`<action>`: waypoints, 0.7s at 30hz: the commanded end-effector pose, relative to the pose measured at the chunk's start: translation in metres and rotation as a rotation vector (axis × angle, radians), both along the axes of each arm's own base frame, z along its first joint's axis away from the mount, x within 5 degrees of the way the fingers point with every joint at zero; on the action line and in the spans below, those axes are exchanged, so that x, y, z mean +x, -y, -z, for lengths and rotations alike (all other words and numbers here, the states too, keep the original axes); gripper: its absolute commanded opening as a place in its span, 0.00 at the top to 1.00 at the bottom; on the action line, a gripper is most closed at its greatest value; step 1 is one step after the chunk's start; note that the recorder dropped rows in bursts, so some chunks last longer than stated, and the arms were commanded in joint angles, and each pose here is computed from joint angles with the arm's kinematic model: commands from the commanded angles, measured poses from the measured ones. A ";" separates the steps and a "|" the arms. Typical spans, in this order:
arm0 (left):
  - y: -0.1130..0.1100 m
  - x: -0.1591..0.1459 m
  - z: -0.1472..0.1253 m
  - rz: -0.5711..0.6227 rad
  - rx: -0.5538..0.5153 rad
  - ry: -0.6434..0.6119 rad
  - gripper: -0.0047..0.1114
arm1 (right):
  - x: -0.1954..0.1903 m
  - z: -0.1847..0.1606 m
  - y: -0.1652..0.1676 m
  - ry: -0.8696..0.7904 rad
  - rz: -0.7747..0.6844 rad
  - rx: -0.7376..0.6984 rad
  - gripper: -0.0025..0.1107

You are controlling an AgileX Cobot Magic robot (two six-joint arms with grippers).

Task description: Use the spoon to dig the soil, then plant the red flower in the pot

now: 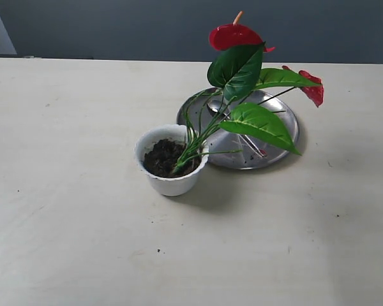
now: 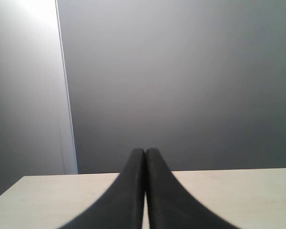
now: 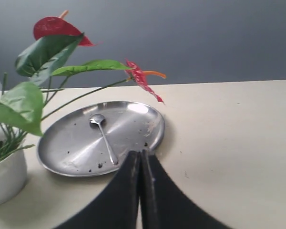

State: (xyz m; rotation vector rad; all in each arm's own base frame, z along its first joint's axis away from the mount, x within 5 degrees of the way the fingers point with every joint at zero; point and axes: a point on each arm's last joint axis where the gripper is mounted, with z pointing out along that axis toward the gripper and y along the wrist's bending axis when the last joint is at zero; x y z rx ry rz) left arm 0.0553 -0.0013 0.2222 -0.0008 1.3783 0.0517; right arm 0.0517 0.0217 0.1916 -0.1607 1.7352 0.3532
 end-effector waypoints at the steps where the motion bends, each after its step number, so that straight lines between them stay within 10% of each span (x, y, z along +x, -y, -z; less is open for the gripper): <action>1: 0.001 0.000 -0.001 0.012 -0.008 0.011 0.96 | 0.002 0.000 0.006 0.001 0.078 0.027 0.97; 21: 0.001 0.000 -0.001 0.012 -0.008 0.011 0.96 | 0.002 0.000 0.007 -0.001 0.098 0.040 0.97</action>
